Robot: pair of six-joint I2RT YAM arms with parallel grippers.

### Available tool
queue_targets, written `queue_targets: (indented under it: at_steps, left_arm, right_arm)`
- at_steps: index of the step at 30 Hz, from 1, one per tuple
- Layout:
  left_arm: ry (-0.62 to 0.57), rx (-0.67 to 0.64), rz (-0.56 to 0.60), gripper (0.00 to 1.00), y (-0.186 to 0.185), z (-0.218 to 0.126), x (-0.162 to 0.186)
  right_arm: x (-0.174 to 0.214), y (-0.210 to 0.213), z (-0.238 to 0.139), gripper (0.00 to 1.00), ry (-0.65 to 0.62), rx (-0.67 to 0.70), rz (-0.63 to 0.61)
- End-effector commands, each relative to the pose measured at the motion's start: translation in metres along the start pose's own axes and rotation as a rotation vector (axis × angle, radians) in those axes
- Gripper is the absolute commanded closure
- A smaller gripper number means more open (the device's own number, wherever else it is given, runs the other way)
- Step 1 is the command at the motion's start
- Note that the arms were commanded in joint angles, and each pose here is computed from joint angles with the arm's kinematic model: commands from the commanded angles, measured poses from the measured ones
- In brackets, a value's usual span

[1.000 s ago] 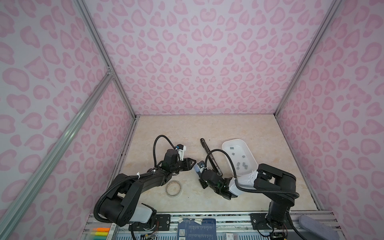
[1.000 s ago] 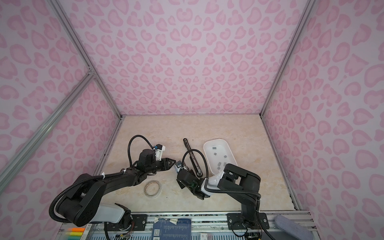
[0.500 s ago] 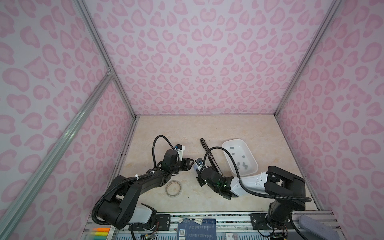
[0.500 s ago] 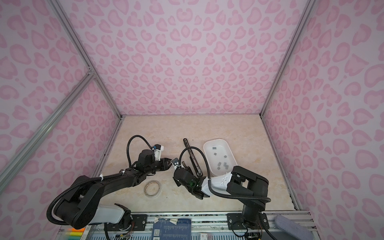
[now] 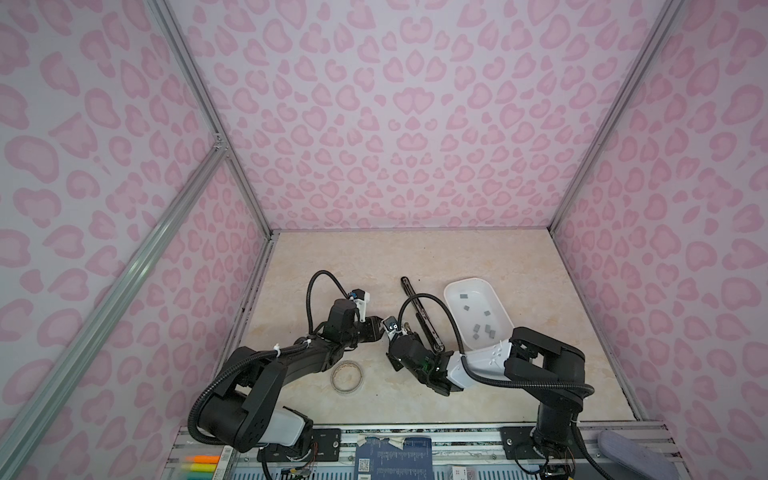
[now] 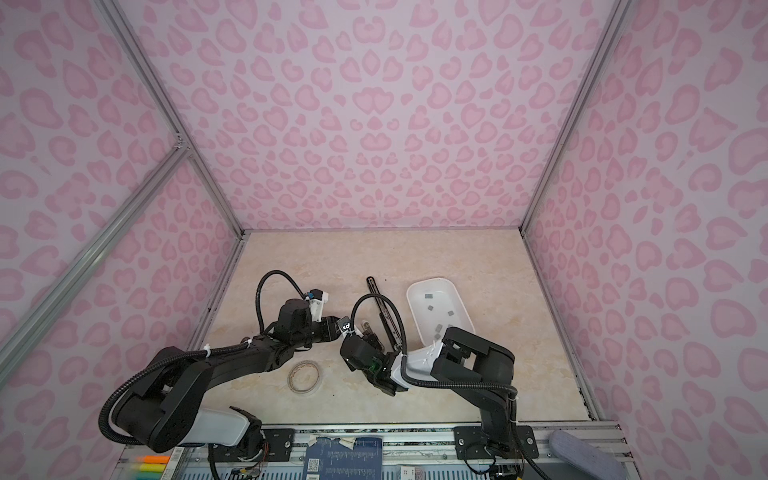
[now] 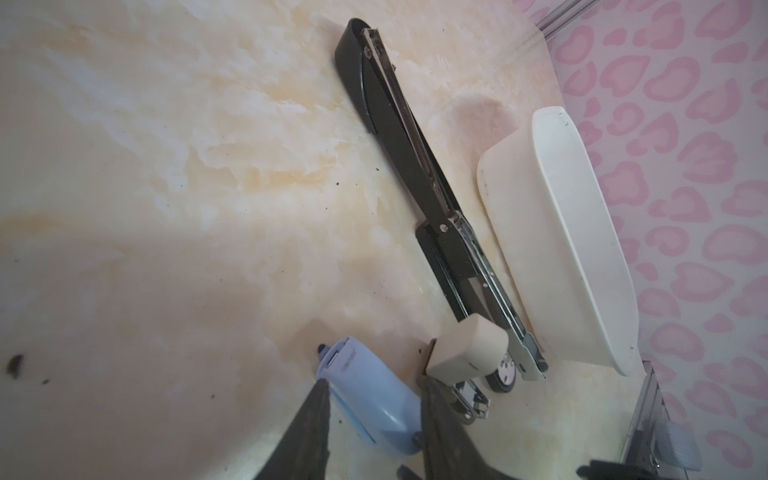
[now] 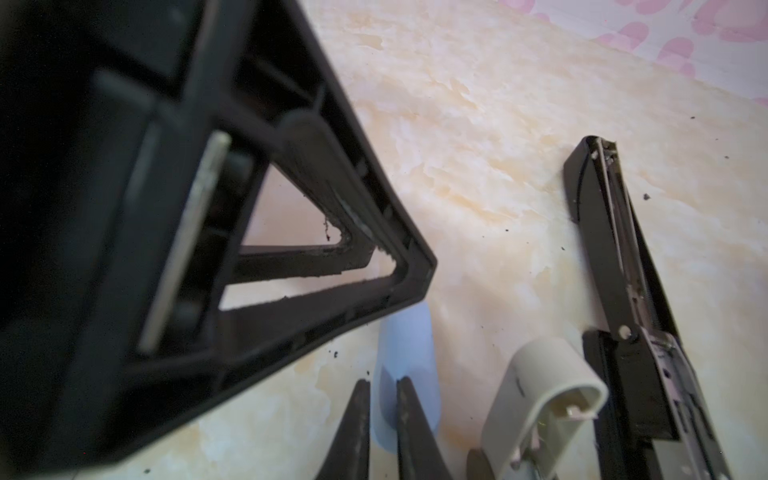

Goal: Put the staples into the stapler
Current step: 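Press the light-blue stapler's lid down with the left gripper while the right steadies it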

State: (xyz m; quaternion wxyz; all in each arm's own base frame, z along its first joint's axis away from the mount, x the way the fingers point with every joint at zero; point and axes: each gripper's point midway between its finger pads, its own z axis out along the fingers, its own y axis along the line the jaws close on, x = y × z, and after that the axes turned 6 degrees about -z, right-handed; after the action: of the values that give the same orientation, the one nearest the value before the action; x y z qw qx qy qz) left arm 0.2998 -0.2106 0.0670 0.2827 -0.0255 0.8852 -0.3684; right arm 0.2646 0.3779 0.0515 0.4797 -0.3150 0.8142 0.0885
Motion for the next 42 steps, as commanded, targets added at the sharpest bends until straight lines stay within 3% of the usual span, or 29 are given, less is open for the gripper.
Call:
queue_targets:
  at_steps: [1,18,29,36,39,42]
  left_arm:
    - [-0.014,0.003,0.012,0.62,-0.002,0.001,-0.005]
    - [-0.013,-0.001,0.01,0.63,0.0,0.003,-0.005]
    - [-0.045,-0.021,0.019,0.63,0.0,-0.006,-0.009]
    - [-0.114,-0.041,0.043,0.61,0.0,-0.022,-0.015]
    - [-0.151,-0.047,0.046,0.6,0.0,-0.029,-0.019]
    - [-0.213,-0.074,0.038,0.6,0.003,-0.04,-0.027]
  right_arm:
    - [0.02,-0.003,0.003,0.85,0.055,0.011,-0.01]
    - [0.069,0.003,0.02,0.87,0.127,-0.044,0.079]
    - [-0.011,-0.004,-0.006,0.81,0.004,-0.055,0.062]
    - [-0.016,-0.019,-0.031,0.73,-0.009,-0.036,0.068]
    - [-0.018,-0.018,-0.024,0.68,0.01,-0.032,0.05]
    - [-0.026,-0.015,-0.01,0.7,0.049,-0.034,0.076]
